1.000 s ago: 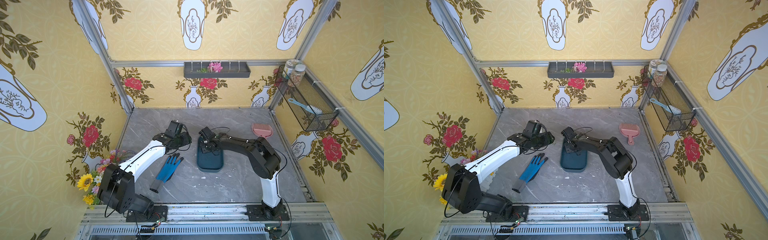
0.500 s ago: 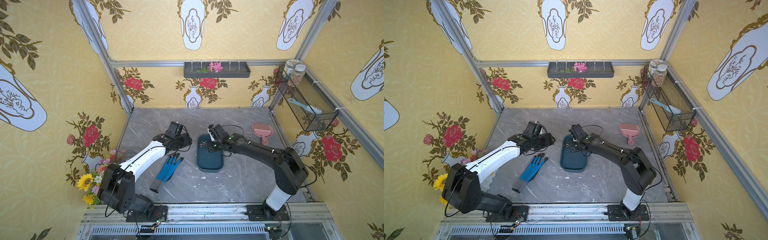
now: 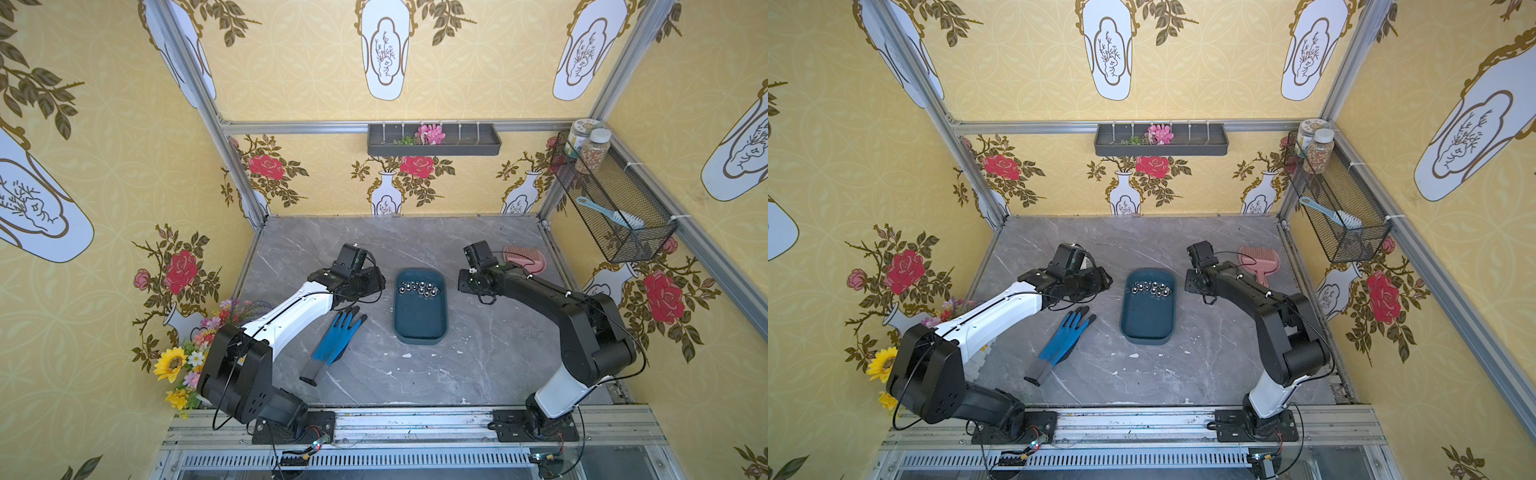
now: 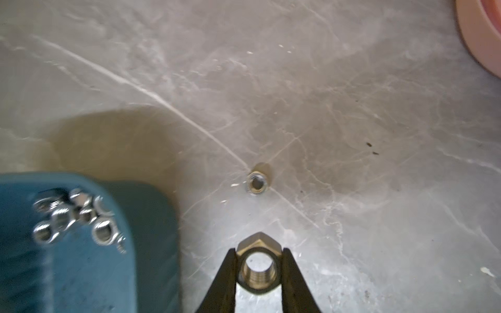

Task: Take out the wing nut from the storage box
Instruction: Place the nut at the center of the board.

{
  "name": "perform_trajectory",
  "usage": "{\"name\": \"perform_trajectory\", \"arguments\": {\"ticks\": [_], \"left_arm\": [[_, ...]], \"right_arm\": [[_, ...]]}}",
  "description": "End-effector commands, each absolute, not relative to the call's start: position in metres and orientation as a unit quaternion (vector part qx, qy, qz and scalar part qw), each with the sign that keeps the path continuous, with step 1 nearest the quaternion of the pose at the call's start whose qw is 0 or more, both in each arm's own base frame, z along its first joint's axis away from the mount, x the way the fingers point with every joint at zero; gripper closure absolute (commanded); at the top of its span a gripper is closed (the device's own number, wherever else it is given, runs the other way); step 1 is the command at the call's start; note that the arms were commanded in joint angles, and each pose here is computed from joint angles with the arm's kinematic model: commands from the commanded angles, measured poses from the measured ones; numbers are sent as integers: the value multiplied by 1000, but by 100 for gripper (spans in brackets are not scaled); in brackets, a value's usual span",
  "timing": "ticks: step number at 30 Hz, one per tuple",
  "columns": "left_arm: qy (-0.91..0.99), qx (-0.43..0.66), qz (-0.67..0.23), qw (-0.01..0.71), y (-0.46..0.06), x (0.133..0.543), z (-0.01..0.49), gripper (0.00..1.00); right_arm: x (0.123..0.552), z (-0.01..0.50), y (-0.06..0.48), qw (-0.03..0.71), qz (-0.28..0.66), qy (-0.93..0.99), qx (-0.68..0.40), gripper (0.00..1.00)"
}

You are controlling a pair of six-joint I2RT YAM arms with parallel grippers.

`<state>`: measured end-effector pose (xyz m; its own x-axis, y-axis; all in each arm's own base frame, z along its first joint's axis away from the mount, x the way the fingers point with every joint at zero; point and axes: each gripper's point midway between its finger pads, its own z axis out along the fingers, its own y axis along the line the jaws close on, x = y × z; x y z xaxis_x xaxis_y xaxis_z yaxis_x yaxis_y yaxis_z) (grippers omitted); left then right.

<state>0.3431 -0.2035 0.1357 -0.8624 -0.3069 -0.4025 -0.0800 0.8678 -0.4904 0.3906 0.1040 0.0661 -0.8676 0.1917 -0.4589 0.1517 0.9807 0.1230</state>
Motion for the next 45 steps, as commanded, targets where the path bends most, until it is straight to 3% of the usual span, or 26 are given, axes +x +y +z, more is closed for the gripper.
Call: {"name": "perform_trajectory", "arguments": {"ticks": [1, 16, 23, 38, 45], "left_arm": [[935, -101, -240, 239, -205, 343, 133, 29], [935, -99, -242, 238, -206, 342, 133, 29], [935, -98, -244, 238, -206, 342, 133, 29], [934, -96, -251, 237, -210, 344, 132, 28], [936, -70, -260, 229, -232, 341, 131, 27]], "right_arm": [[413, 62, 98, 258, 41, 958, 116, 78], [416, 21, 84, 218, 15, 966, 137, 76], [413, 18, 82, 216, 13, 966, 141, 67], [411, 57, 81, 260, 32, 952, 156, 50], [401, 82, 101, 304, 101, 936, 143, 44]]}}
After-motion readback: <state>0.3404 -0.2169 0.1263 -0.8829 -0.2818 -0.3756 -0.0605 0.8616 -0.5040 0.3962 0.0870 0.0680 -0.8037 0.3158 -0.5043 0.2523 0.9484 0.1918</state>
